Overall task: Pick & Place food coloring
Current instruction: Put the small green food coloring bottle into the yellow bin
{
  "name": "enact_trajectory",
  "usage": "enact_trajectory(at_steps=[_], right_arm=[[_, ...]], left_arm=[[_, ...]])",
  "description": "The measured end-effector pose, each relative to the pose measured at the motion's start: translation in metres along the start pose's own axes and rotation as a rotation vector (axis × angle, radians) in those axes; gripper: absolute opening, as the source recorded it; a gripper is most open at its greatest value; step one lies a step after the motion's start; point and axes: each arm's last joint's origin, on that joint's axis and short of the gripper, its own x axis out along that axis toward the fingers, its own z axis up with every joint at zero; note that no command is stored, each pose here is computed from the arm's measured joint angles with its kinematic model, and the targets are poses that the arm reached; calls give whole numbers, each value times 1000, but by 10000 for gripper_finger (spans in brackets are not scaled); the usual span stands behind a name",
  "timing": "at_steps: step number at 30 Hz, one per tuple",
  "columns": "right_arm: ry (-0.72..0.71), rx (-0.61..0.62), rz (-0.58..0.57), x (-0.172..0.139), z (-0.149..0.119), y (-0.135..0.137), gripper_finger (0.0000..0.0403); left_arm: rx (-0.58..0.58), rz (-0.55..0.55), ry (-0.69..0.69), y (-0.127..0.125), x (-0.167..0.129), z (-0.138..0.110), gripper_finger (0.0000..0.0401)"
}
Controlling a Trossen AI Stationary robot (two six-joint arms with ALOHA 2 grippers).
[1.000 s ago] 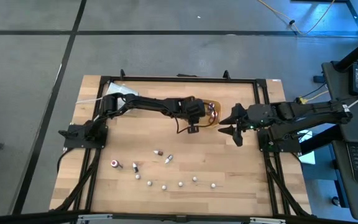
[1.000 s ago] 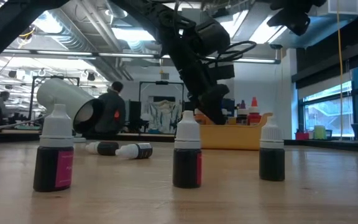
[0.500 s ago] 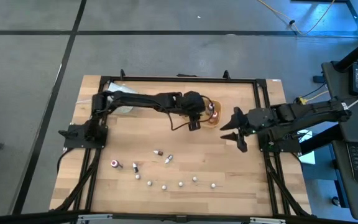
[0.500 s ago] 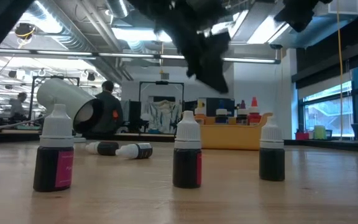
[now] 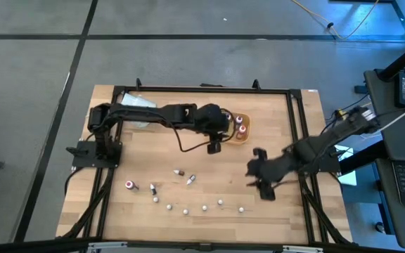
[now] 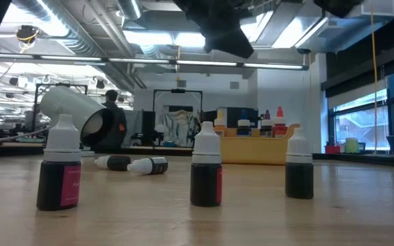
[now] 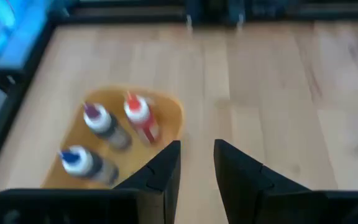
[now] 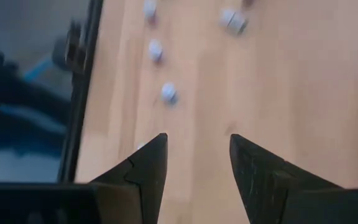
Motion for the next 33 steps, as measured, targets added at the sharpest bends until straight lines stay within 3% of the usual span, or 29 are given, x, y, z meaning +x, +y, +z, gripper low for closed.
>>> enact_trajectory(at_steps=[6,16,33], right_arm=[[158,-51,-13,43,-15,29,174],[285,-153,58,111,-29,53,174],[272,-283,27,142,-35,55,174]], left_arm=[[24,-26,103,-13,-1,-10,93],[41,-43,107,-23,-1,-10,91],[36,-46,112,-25,-1,-10,93]])
